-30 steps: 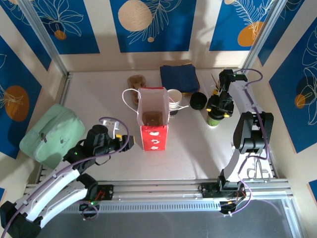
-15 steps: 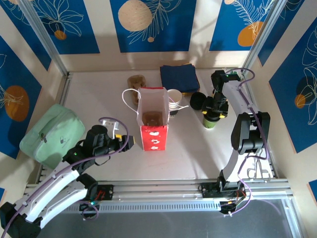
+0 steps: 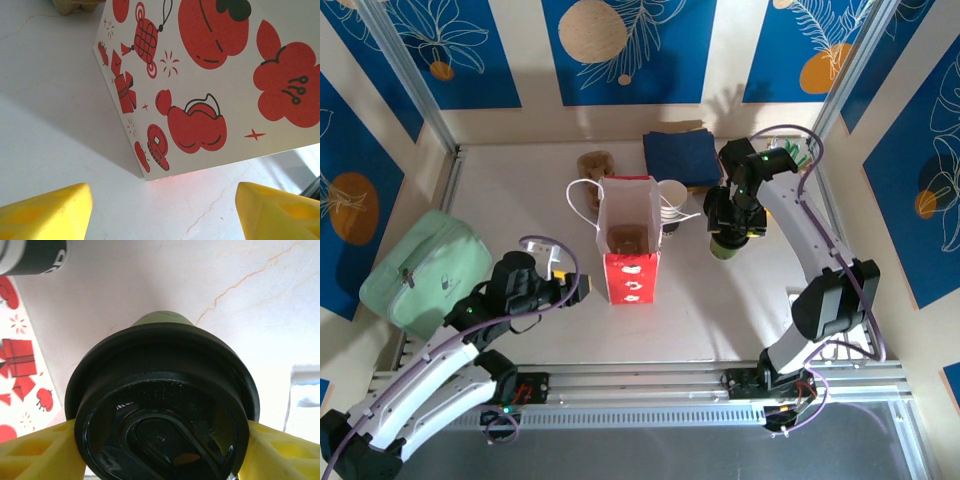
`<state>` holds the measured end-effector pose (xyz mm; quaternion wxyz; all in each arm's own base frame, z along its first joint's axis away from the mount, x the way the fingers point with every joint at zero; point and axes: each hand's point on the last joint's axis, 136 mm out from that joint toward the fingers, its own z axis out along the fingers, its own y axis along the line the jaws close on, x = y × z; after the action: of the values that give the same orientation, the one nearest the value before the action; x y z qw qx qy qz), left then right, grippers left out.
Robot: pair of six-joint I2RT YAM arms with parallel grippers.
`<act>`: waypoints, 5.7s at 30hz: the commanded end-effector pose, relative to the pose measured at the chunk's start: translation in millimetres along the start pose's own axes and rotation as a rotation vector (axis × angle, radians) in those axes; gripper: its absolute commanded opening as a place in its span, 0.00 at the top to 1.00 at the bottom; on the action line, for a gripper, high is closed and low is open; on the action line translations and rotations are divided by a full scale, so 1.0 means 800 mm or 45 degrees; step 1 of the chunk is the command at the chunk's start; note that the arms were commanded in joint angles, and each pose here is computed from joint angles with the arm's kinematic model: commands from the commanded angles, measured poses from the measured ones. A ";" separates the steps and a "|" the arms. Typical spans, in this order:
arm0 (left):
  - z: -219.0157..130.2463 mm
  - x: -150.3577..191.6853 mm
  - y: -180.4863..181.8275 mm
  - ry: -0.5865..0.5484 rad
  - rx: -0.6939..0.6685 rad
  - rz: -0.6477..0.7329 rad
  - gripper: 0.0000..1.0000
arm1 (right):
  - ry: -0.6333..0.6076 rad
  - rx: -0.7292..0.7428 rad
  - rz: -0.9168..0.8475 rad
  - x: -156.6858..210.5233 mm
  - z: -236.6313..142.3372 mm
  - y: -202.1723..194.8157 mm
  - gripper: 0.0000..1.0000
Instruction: Pack the takeout coffee
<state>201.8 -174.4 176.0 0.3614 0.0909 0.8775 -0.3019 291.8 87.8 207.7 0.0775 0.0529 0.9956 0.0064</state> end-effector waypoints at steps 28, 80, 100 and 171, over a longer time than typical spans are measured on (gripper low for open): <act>0.039 0.007 -0.045 0.082 0.092 0.174 0.30 | -0.407 -0.127 -0.152 0.028 -0.202 0.040 0.32; 0.041 0.025 -0.083 0.049 0.212 0.393 0.30 | 0.012 -0.043 -0.457 0.082 -0.069 0.239 0.34; 0.046 0.028 -0.116 0.053 0.368 0.457 0.30 | 0.126 0.028 -0.369 0.085 -0.034 0.235 0.35; -0.018 0.013 -0.129 -0.050 0.399 0.584 0.25 | 0.152 -0.021 -0.497 0.082 0.028 0.251 0.36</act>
<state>147.4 -247.9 209.9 0.4075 0.3306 0.7785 -0.3444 258.7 296.3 170.7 0.0198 -0.1477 0.9888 -0.0083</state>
